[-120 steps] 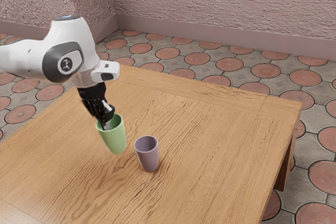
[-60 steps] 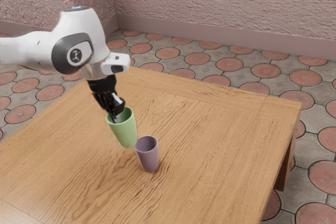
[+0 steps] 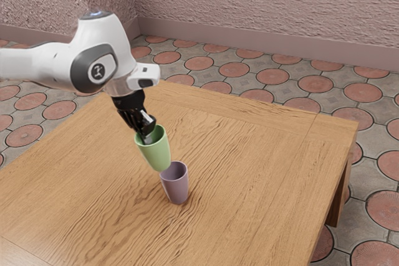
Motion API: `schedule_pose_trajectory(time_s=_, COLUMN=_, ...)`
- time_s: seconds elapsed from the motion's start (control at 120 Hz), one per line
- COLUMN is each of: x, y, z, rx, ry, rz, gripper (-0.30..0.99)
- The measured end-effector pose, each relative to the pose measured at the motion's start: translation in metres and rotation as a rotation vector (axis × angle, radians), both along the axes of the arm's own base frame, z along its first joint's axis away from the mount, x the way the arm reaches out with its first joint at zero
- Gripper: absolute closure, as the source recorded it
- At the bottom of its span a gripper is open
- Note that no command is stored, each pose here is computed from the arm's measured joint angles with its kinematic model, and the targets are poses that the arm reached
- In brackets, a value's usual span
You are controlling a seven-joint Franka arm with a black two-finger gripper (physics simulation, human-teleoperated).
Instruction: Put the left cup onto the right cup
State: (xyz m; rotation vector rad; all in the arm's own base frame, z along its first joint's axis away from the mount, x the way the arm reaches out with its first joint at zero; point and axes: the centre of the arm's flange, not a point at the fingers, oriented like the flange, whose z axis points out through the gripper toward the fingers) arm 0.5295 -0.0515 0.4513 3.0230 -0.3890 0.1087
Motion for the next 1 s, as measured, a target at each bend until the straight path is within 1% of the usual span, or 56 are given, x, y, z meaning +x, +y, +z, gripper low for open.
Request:
schedule_pose_trajectory(time_s=0.433, x=0.013, y=-0.001, z=-0.024, rx=-0.018, ry=-0.009, rz=0.023, gripper=0.78)
schedule_pose_trajectory(time_s=0.667, x=0.016, y=-0.002, z=-0.028, rx=-0.023, ry=-0.02, rz=0.031, gripper=0.78)
schedule_pose_trajectory(time_s=1.0, x=0.02, y=-0.004, z=-0.04, rx=-0.031, ry=-0.017, rz=0.041, gripper=0.78)
